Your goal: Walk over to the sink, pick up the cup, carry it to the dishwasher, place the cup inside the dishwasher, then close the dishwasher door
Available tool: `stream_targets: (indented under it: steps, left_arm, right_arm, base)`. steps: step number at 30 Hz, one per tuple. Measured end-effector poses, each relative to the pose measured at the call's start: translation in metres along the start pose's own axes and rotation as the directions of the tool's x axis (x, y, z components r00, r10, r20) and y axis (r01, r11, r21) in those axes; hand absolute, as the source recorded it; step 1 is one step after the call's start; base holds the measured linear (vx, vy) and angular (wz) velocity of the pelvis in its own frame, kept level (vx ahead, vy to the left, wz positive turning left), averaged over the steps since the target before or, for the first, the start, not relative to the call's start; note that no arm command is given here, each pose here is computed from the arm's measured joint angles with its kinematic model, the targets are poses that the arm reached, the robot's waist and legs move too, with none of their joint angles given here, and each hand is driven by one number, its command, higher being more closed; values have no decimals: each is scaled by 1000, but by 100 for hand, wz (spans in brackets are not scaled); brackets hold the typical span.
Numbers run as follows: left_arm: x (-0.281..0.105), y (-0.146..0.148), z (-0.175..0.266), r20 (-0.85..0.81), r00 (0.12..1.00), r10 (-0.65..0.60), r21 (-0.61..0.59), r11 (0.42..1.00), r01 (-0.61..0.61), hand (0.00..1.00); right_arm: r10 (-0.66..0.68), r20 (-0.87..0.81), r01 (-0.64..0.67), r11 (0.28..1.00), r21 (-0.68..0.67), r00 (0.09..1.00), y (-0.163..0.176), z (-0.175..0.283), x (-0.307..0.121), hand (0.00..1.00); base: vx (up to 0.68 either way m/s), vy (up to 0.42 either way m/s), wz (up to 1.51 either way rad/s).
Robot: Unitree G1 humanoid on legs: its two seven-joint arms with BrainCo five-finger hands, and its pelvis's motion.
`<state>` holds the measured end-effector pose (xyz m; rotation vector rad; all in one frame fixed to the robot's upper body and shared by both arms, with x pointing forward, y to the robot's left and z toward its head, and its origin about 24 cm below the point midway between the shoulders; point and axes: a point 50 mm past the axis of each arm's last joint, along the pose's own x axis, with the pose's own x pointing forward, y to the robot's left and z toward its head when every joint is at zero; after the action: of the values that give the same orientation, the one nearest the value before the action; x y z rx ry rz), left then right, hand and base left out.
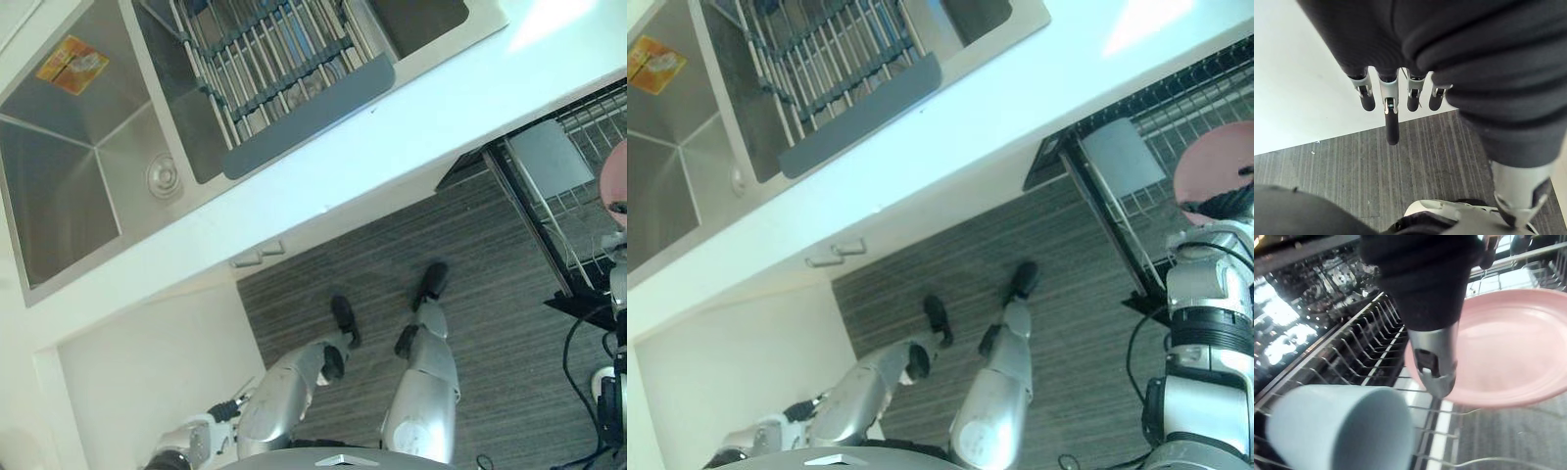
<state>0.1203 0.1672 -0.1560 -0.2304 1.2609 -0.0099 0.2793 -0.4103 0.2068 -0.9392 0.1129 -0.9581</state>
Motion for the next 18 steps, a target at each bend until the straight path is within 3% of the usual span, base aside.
stream_targets:
  steps: [3,5,7,9,12,18]
  left_arm:
    - [0,0,-1,4,1000,0,-1,1000,0,0]
    - [0,-1,0,6,1000,-6,-5,1000,6,0]
    - [0,-2,-1,5,1000,-23,-20,1000,23,0]
    - [0,-3,-1,1,1000,-25,-24,999,25,0]
    - [-1,-1,-4,2,1000,-22,-46,999,23,0]
    - [-4,14,-8,1,1000,31,-78,997,-30,0]
  right_arm:
    - [79,47,-86,982,169,996,10,7,-9,0]
    - [158,67,-172,925,339,985,20,8,-17,0]
    - [248,68,-243,791,562,966,32,-1,-29,0]
    - [255,72,-242,734,635,964,33,-12,-38,0]
    - [150,100,-171,605,778,984,8,-30,-47,0]
    - [-50,59,-21,553,833,997,-31,-59,-54,0]
  base:
    - [51,-65,-3]
    - [42,-48,-5]
    - [48,-39,-5]
    - [63,-38,0]
    - [72,-33,-2]
    - [36,-29,-17]
